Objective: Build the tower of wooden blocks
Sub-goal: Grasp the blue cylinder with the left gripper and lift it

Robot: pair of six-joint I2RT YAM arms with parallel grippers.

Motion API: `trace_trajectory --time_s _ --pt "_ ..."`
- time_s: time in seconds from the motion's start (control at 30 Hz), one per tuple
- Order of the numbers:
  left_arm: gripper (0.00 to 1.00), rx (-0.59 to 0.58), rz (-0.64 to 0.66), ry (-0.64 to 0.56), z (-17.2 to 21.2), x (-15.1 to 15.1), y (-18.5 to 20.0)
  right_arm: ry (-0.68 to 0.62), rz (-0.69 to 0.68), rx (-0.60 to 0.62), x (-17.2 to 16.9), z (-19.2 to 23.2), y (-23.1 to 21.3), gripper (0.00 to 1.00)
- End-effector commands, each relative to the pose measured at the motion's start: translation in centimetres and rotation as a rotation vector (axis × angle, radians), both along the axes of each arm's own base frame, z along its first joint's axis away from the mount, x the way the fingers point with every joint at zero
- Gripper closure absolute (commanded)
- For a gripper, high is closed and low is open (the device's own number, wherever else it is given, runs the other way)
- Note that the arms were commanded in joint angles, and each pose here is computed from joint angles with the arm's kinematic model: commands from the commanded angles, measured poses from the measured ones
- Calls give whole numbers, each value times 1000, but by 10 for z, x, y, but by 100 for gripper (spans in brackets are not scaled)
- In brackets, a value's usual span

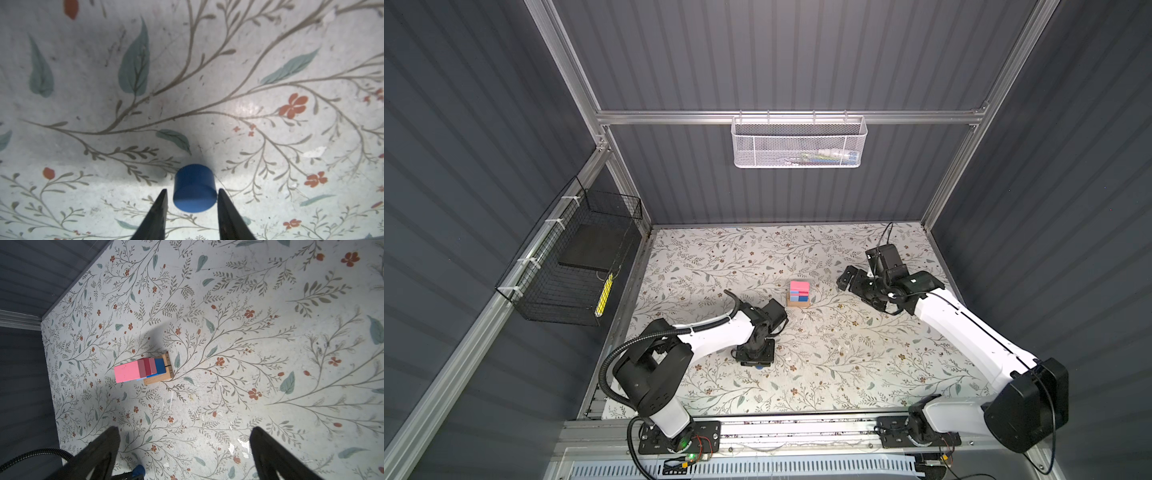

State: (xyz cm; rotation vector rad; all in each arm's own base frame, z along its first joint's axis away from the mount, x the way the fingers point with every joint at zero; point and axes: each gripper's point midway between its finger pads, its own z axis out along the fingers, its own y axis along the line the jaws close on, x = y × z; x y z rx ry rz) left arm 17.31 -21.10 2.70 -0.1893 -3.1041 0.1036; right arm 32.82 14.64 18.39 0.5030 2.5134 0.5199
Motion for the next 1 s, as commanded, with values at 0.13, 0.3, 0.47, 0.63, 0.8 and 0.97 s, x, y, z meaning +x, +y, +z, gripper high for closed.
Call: trace_trajectory --time_s 0.13,0.3,0.47,0.63,0.8,0.97 --pt "63 6 6 32 -9 -9 0 13 -21 4 -1 -4 -3 1" --pt "71 3 12 30 -10 -8 0 13 -22 2 -2 -4 -4 1" --pt "79 8 8 23 -6 -5 -2 12 -24 3 -2 -3 -4 1" --pt "79 8 -25 1 16 5 -11 6 -20 -7 -3 -1 -6 1" --pt "79 33 -94 -52 50 28 -21 8 -20 -15 -2 -2 -10 1" --pt "77 61 -184 -92 89 56 -42 18 -12 -15 -1 -4 -14 1"
